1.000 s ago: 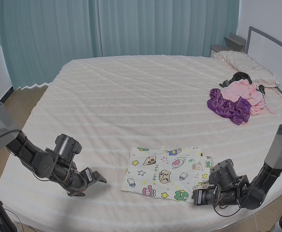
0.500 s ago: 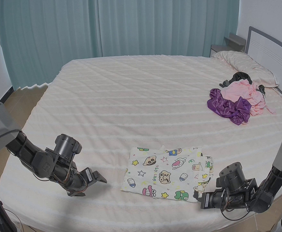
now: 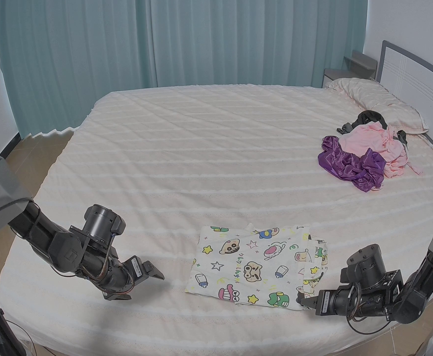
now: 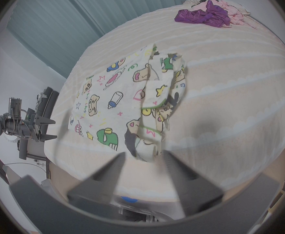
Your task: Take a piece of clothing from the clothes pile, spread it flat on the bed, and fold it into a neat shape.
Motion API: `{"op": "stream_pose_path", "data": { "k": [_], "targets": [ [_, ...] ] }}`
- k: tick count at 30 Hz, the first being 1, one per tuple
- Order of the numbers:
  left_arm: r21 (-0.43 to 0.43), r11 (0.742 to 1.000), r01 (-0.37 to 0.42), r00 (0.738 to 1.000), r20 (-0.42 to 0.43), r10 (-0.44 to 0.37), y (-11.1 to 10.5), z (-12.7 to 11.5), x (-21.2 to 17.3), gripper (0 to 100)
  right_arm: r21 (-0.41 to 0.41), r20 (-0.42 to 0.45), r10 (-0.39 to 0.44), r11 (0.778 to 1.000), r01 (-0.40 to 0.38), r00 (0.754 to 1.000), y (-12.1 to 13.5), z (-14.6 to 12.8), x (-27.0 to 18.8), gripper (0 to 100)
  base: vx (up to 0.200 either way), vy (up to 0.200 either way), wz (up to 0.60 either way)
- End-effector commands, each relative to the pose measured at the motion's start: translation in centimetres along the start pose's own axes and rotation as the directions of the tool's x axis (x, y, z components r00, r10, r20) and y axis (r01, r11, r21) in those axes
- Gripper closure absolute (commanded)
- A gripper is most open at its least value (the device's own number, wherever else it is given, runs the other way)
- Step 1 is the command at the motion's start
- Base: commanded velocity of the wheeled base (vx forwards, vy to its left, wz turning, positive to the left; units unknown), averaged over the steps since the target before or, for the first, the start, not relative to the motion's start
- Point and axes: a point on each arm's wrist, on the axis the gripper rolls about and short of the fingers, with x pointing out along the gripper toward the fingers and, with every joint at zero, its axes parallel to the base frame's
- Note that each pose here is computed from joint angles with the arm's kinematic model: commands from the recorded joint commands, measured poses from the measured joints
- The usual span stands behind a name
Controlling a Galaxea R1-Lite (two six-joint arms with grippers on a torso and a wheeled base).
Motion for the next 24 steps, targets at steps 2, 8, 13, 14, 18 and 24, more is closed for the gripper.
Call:
{"op": "stream_pose_path", "data": {
  "k": [2, 8, 13, 14, 18, 24],
  "targets": [
    [0.014, 1.000, 0.028, 0.999, 0.021, -0.028, -0.8, 0.4, -0.3, 0, 0.061, 0.071, -0.013, 0.998, 0.009, 0.997, -1.1, 1.7, -0.8, 0, 0.000, 0.000, 0.00],
    [0.055, 0.997, 0.063, 0.996, 0.054, -0.066, -2.9, 1.4, 0.5, 0, 0.136, 0.079, -0.065, 0.989, 0.053, 0.995, -3.1, 2.7, -0.5, 0, 0.000, 0.000, 0.00],
    [0.183, 0.980, 0.083, 0.992, 0.079, -0.099, -4.5, 2.5, 2.2, 0, 0.168, 0.066, -0.076, 0.984, 0.064, 0.995, -3.6, 3.3, 1.1, 0, 0.000, 0.000, 0.00],
    [0.249, 0.965, 0.080, 0.992, 0.073, -0.101, -4.9, 2.2, 3.4, 0, 0.170, 0.076, -0.068, 0.984, 0.054, 0.995, -3.6, 3.5, 1.9, 0, 0.000, 0.000, 0.00],
    [0.351, 0.933, 0.081, 0.991, 0.068, -0.111, -5.3, 2.0, 5.7, 0, 0.167, 0.119, -0.025, 0.986, 0.005, 0.993, -3.6, 3.8, 3.9, 0, 0.000, 0.000, 0.00],
    [0.406, 0.907, 0.109, 0.987, 0.065, -0.147, -6.7, 2.1, 7.4, 0, 0.169, 0.176, 0.014, 0.985, -0.044, 0.984, -4.1, 3.7, 6.7, 0, 0.000, 0.000, 0.00]
  ]
}}
